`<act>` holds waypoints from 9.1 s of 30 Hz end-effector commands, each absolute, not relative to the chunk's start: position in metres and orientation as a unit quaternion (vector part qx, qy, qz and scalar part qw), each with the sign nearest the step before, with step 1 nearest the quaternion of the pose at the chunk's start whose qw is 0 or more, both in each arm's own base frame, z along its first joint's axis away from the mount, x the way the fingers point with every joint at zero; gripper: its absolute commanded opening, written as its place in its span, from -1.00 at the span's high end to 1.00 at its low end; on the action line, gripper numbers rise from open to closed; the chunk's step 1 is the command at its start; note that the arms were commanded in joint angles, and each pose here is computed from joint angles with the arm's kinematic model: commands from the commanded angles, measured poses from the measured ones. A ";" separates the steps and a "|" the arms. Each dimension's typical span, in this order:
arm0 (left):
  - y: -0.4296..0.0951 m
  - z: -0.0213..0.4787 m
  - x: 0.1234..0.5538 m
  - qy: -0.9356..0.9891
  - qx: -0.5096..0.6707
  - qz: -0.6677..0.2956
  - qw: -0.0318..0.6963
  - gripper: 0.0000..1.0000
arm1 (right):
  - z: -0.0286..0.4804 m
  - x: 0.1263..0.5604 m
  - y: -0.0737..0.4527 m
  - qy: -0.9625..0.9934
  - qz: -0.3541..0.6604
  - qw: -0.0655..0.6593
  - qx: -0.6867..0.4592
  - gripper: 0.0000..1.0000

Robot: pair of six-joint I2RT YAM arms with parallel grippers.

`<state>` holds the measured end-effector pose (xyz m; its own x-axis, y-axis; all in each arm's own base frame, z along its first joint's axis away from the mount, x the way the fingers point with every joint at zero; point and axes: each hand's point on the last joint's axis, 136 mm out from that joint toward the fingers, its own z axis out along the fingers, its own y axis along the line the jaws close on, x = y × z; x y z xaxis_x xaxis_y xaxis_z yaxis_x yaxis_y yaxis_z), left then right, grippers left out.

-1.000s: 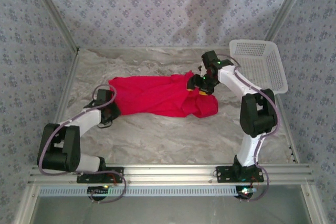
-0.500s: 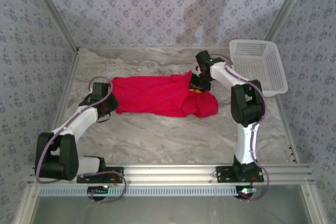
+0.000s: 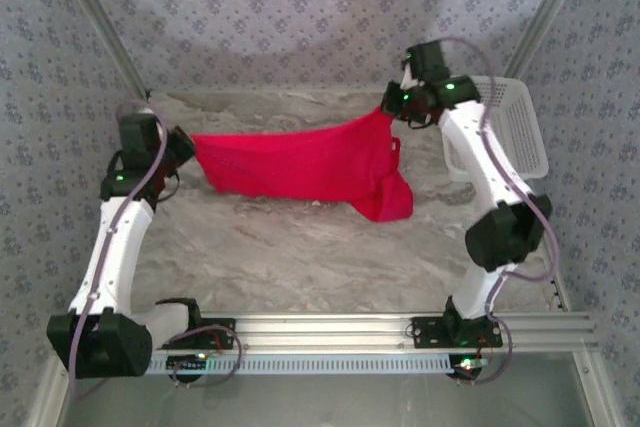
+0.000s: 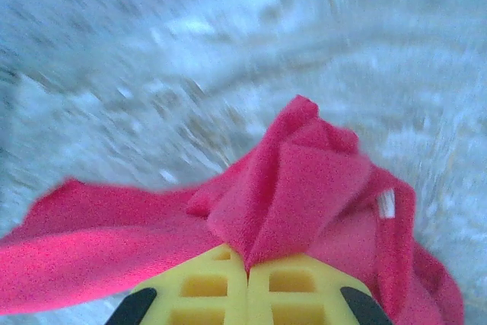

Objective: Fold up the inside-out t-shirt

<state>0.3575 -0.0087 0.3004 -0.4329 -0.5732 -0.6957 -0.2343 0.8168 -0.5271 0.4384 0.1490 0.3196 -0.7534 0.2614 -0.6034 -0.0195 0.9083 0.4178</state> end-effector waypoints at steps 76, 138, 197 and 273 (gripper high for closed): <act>-0.059 0.012 0.505 0.934 -0.237 -0.202 0.173 0.18 | 0.007 0.486 0.153 0.976 0.133 0.064 0.157 -0.29; 0.000 0.035 0.370 0.969 -0.201 0.039 0.141 0.45 | 0.132 0.433 0.203 0.966 0.233 0.106 0.041 -0.37; -0.005 0.270 0.412 0.832 -0.222 -0.358 0.362 1.00 | 0.276 0.352 0.050 0.941 0.127 0.269 0.160 1.00; 0.005 0.458 0.439 0.740 -0.213 -0.402 0.495 1.00 | 0.451 0.412 0.085 0.842 0.322 0.416 0.116 1.00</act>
